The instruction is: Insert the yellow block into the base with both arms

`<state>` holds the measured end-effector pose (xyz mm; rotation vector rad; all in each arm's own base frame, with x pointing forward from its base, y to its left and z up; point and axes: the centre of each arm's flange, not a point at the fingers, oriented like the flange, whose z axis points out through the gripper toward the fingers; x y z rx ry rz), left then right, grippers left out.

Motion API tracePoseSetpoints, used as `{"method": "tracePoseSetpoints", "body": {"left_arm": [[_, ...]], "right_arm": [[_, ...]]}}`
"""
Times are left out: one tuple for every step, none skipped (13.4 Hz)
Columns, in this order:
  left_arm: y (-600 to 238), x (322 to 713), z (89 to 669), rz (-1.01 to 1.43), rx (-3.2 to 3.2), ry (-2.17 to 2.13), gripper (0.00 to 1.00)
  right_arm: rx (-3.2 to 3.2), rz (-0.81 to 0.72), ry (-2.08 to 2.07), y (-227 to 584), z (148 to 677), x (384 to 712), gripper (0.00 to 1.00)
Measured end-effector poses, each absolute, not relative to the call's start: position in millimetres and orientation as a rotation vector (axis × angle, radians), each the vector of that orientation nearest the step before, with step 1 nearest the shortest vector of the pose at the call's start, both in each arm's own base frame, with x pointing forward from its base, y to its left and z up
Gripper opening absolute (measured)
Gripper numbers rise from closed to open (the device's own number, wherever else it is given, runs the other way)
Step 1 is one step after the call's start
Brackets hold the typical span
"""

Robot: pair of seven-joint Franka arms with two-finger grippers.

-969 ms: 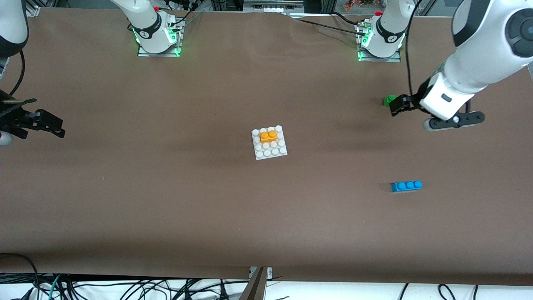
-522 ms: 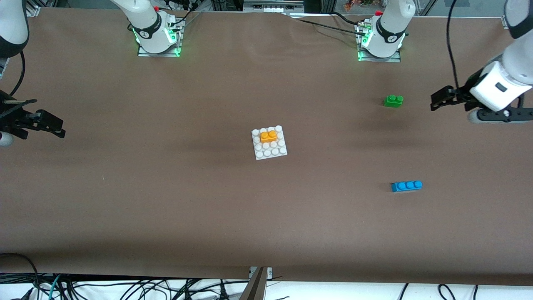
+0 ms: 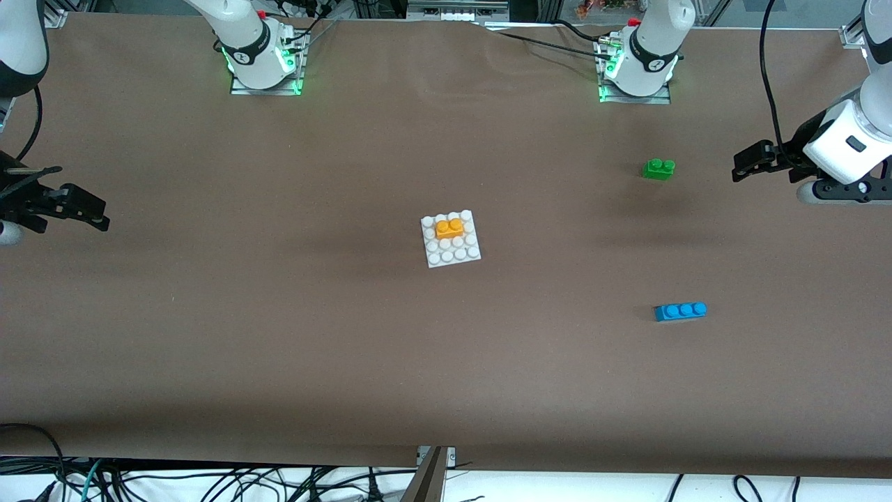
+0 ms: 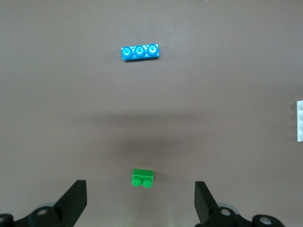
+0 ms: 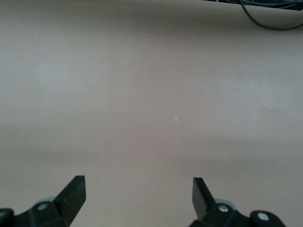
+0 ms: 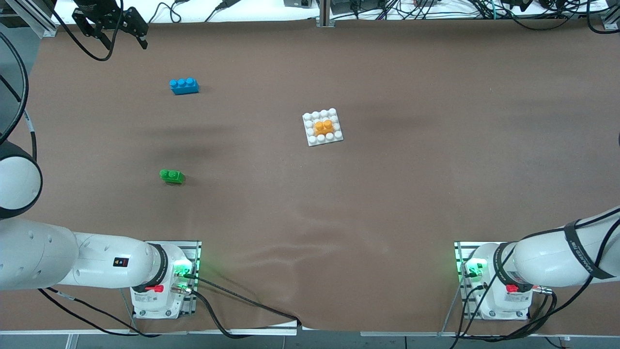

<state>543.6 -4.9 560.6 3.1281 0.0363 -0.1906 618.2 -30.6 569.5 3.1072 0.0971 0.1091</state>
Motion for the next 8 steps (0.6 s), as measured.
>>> {"method": "tracePoseSetpoints", "body": {"left_arm": [[-4.9,543.2,562.3,-0.185,3.128,0.036,1.0],[-4.9,542.8,564.6,-0.178,3.128,0.036,1.0],[-5.0,542.5,567.5,-0.169,3.129,0.036,1.0],[-5.0,542.3,570.0,-0.161,3.129,0.036,1.0],[-4.7,542.0,572.5,-0.153,3.129,0.036,1.0],[-4.0,542.0,575.3,-0.143,3.129,0.038,1.0],[-3.7,542.6,577.9,-0.134,3.129,0.039,1.0],[-4.3,543.1,579.5,-0.129,3.13,0.037,1.0]], "right_arm": [[3.107,0.109,0.097,-30.6,569.5,618.2,1.0],[3.107,0.109,0.098,-30.4,569.5,618.2,1.0],[3.107,0.109,0.098,-30.2,569.5,618.2,1.0],[3.107,0.109,0.098,-30.2,569.4,618.2,1.0],[3.107,0.109,0.098,-30.2,569.4,618.2,1.0],[3.107,0.109,0.099,-30.0,569.4,618.2,1.0],[3.107,0.109,0.099,-30.1,569.3,618.2,1.0],[3.107,0.109,0.098,-30.3,569.3,618.2,1.0]]}}
